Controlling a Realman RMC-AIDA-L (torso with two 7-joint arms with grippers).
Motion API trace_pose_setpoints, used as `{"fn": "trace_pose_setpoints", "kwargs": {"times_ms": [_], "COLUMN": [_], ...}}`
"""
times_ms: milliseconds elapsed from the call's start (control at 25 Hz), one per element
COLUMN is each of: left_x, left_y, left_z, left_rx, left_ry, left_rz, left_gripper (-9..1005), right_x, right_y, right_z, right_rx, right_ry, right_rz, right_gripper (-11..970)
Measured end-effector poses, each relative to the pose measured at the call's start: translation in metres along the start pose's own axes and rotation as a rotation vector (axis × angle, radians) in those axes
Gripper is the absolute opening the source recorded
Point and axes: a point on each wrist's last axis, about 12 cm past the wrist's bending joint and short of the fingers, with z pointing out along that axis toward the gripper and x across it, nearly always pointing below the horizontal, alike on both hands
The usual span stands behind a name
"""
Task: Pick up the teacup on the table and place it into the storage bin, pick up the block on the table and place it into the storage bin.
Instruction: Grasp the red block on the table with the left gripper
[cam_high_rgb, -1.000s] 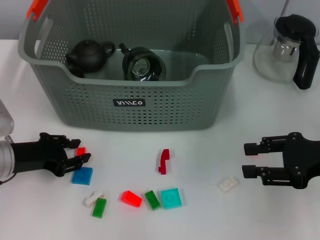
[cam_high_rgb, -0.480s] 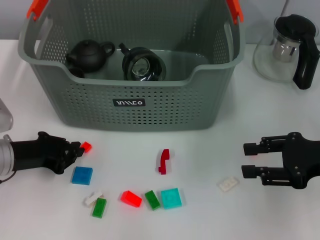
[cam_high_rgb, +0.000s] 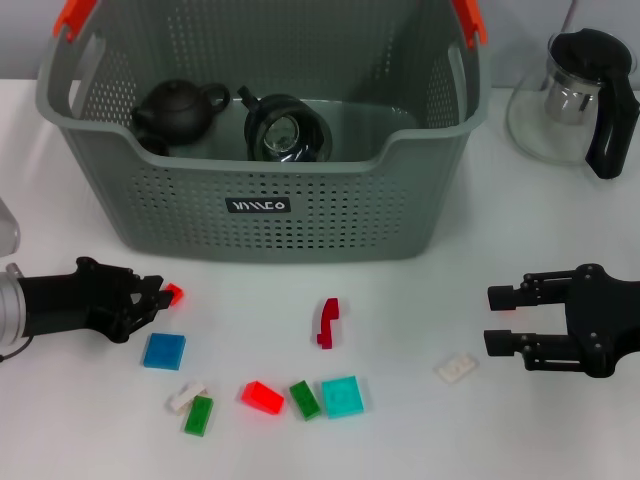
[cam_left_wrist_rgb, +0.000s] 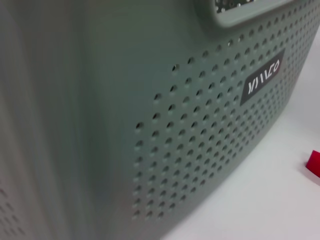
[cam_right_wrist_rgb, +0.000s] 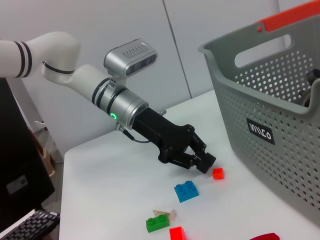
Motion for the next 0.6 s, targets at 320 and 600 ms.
{"fn": "trace_pose_setpoints", "kwargs": {"times_ms": [320, 600], "left_x": [-0.0013, -0.0012], "left_y": [-0.0009, 0.0005], "left_z": [0.0030, 0.0090], "left_rx": [0.003, -0.014], "left_ry": [-0.003, 0.005], "left_rz": [0.004, 0.000], "left_gripper": [246, 554], "right_x": [-0.0016, -0.0032], "right_y": [-0.0006, -0.0013], "right_z": [0.0006, 0.0014], "right_rx": [-0.002, -0.003], "right_ry": [0.000, 0.000], "right_rz": [-0.004, -0.005], "right_gripper": [593, 593]}}
